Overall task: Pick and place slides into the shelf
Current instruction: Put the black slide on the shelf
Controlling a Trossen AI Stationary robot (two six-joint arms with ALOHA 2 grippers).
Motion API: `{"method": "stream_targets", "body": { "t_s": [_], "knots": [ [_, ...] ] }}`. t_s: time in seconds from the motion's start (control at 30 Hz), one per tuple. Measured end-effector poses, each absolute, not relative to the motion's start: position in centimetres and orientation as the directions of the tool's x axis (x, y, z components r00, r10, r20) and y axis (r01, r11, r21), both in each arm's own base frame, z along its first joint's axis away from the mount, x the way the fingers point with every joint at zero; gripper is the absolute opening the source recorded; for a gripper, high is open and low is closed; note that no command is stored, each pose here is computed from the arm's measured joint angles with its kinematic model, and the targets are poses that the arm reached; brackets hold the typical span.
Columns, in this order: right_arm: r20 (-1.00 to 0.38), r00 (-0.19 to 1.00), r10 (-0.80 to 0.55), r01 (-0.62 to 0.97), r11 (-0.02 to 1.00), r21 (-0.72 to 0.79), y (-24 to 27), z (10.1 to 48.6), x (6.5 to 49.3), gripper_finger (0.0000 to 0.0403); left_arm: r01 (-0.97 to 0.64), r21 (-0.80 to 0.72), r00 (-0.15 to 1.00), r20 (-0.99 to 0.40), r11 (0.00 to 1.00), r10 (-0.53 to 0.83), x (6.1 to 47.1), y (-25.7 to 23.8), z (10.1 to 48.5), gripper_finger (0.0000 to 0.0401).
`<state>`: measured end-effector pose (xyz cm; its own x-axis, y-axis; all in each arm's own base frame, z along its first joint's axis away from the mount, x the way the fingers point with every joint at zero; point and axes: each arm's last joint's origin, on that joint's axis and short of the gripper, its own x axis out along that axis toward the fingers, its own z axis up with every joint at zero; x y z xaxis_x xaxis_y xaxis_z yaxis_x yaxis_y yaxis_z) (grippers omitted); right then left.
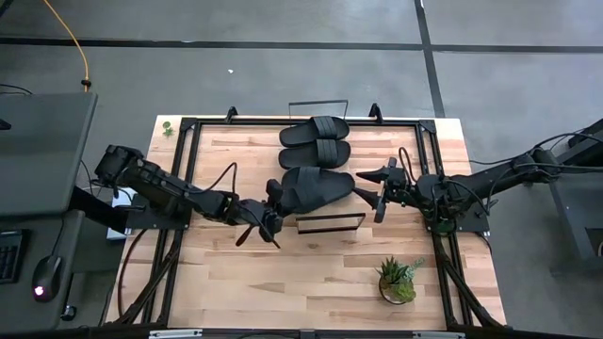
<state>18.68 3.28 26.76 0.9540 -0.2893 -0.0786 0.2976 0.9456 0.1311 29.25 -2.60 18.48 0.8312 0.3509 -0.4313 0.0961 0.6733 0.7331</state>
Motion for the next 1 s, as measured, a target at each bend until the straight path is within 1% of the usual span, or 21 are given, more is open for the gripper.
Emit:
{"method": "stream_targets", "body": {
  "t_s": [0.17, 0.4, 0.67, 1.0],
  "knots": [
    [-0.084, 0.954, -0.289, 0.298, 0.945, 0.131, 3.3, 26.7, 18.7, 0.0216, 0.101, 0.722, 0.854, -0.415, 0.684, 0.313, 29.9, -2.7, 18.0, 0.0022],
    [-0.085, 0.953, -0.291, 0.3, 0.945, 0.13, 3.3, 26.7, 18.7, 0.0216, 0.17, 0.683, 0.9, -0.402, 0.71, 0.171, 30.7, -3.1, 17.4, 0.0019],
    [-0.092, 0.952, -0.293, 0.303, 0.945, 0.125, 3.3, 26.6, 18.7, 0.0216, 0.216, 0.656, 0.886, -0.444, 0.723, 0.138, 30.7, -3.3, 16.7, 0.002],
    [-0.092, 0.952, -0.293, 0.303, 0.945, 0.125, 3.3, 26.6, 18.7, 0.0216, 0.216, 0.642, 0.88, -0.455, 0.736, 0.138, 30.6, -3.3, 16.7, 0.0022]
  ]
}}
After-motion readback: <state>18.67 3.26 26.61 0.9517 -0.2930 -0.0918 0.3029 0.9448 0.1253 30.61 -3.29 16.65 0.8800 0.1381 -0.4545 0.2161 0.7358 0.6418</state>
